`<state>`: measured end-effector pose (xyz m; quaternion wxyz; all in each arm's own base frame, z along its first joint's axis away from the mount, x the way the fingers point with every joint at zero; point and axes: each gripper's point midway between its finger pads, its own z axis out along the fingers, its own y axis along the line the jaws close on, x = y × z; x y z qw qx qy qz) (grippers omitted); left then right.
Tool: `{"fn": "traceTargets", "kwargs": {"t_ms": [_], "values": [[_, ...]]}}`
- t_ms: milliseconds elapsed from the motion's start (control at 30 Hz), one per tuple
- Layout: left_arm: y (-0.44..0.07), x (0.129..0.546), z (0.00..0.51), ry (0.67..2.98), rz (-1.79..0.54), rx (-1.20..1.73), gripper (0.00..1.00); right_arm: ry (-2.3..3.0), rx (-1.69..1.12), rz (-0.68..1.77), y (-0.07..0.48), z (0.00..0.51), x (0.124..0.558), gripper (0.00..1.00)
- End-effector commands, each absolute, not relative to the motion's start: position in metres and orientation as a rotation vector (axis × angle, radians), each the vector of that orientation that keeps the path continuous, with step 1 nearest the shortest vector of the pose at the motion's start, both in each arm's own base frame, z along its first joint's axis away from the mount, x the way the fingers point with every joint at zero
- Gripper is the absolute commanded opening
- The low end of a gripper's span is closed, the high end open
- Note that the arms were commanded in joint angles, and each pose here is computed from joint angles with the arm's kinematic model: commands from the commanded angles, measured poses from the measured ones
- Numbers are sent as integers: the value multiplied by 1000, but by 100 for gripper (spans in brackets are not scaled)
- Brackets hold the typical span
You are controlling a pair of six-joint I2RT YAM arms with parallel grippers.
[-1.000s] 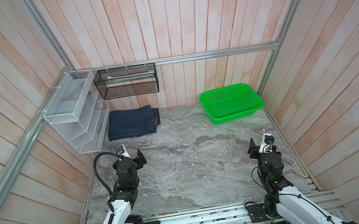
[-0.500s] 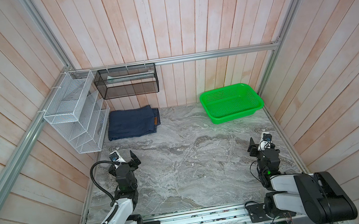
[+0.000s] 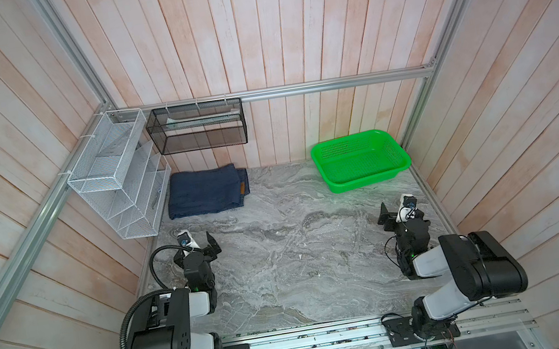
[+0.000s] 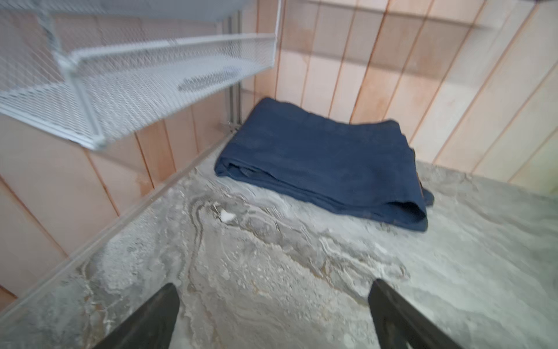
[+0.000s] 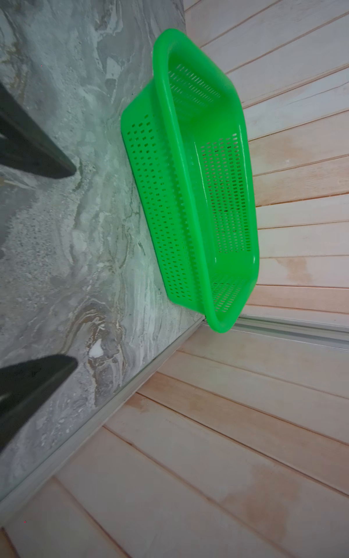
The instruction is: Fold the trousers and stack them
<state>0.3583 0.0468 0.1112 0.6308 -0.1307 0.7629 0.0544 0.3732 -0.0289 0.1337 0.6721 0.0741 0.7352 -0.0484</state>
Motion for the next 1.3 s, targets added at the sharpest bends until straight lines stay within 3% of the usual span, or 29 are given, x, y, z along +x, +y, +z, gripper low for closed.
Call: {"fn": "traceTargets", "kwargs": {"t_ms": [0, 67, 1267], "values": [[29, 375, 138, 1618, 60, -167, 99, 1698, 159, -107, -29, 126, 375, 98], [18, 382, 127, 1709, 37, -106, 99, 1697, 160, -108, -29, 126, 375, 98], [17, 388, 129, 1705, 46, -95, 100, 1704, 133, -102, -25, 126, 376, 98]]}}
